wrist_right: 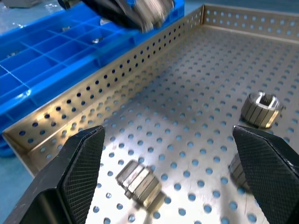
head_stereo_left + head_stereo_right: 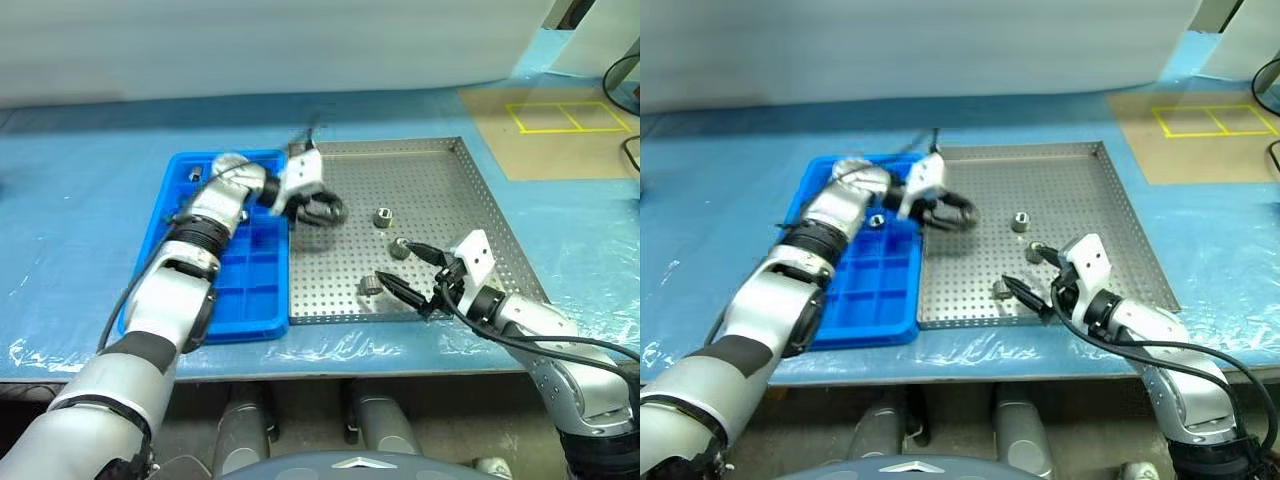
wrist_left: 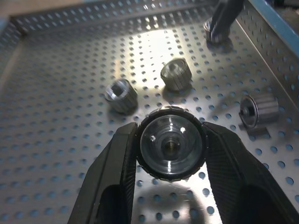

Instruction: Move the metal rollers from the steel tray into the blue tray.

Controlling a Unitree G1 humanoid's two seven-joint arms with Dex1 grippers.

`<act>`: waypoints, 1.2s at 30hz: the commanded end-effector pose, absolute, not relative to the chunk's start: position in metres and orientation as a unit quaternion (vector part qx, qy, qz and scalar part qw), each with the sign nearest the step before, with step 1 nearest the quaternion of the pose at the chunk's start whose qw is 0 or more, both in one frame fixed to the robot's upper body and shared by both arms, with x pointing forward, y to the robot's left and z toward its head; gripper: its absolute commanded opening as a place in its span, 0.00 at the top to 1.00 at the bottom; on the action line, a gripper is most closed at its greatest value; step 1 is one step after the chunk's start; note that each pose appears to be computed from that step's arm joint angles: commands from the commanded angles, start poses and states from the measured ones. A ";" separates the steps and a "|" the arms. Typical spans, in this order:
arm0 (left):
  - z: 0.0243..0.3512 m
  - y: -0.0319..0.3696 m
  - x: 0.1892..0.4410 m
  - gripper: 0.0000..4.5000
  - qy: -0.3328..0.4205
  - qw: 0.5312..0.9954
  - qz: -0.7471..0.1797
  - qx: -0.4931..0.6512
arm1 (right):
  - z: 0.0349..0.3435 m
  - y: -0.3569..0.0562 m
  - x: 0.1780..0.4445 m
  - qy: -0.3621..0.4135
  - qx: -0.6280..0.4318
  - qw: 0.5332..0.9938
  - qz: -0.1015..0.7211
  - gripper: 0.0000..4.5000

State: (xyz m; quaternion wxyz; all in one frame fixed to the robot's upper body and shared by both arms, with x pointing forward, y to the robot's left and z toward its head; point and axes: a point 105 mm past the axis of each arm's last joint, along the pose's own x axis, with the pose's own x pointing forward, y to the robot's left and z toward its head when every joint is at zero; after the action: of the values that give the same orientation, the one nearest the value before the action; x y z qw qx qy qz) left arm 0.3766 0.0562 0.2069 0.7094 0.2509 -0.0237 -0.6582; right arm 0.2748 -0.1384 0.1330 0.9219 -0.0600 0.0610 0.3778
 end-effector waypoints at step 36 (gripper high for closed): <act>0.125 0.206 0.376 0.61 0.129 0.896 -0.384 0.180 | 0.147 -0.083 0.316 0.008 -0.091 0.862 0.498 0.00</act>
State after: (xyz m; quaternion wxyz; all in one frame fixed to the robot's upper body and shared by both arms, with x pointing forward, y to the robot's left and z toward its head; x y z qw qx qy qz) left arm 0.3731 0.2066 0.1171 0.8964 0.1705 0.1397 -0.3846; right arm 0.3185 -0.0853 0.1334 0.8646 -0.0811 0.0362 0.4946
